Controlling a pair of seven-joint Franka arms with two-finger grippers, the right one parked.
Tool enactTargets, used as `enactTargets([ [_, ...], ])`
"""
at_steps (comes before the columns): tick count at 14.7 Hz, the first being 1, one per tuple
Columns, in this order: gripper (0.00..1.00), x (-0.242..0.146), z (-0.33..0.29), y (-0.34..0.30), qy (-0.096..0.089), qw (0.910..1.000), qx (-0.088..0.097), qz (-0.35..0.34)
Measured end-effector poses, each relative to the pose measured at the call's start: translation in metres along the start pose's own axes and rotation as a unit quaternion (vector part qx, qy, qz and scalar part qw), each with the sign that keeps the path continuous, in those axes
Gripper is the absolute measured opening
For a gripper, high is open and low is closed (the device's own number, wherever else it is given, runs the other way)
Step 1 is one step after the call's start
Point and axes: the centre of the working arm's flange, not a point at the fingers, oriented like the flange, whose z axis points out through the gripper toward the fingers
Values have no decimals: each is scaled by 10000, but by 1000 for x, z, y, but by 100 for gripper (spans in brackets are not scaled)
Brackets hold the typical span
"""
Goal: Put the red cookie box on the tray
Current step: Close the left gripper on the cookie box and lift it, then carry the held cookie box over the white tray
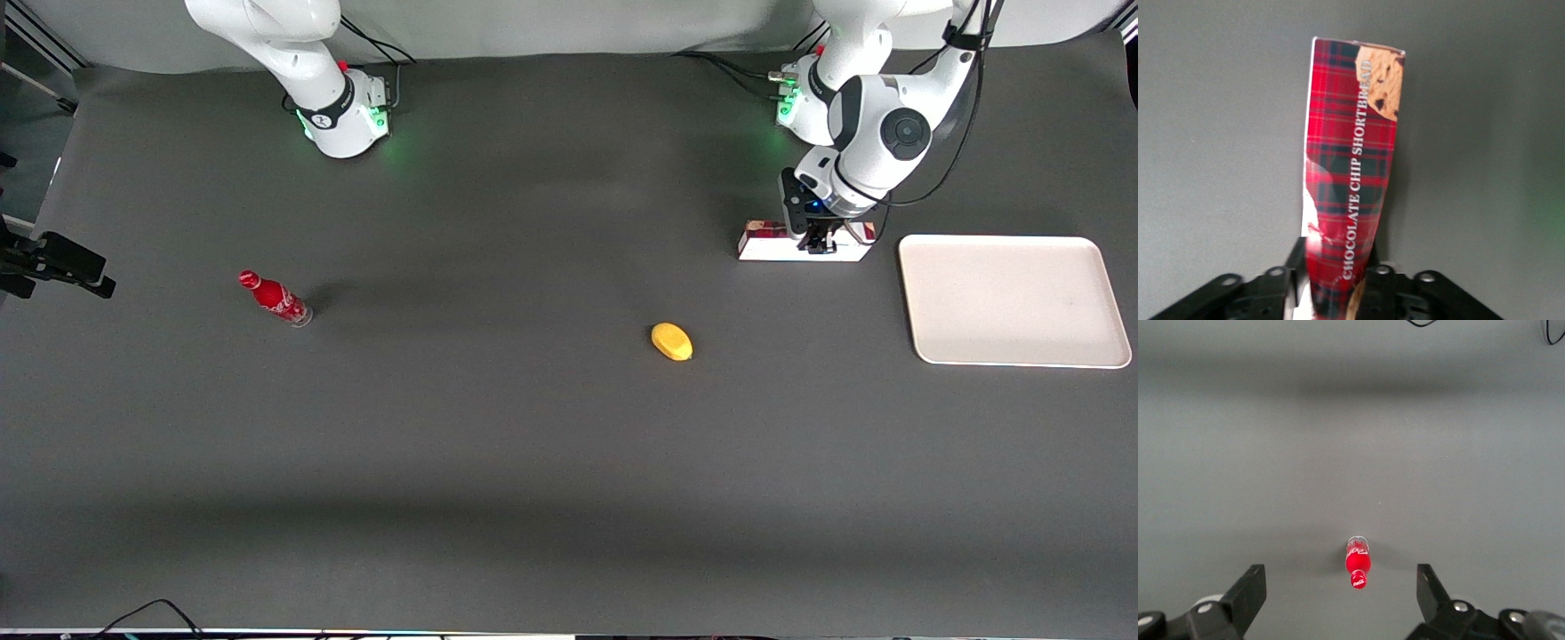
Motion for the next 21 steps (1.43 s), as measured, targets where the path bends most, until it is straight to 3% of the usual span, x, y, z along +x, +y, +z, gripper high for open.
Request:
enactTargets([
  [2, 18, 0, 0, 0, 3, 10000, 6, -5],
  [4, 9, 0, 0, 0, 8, 10000, 6, -17],
  [11, 6, -9, -6, -9, 212, 9986, 69, -471],
  [16, 6, -26, -42, -46, 648, 9899, 191, -1248],
  [21, 6, -34, -121, -99, 1129, 9692, 320, -2164],
])
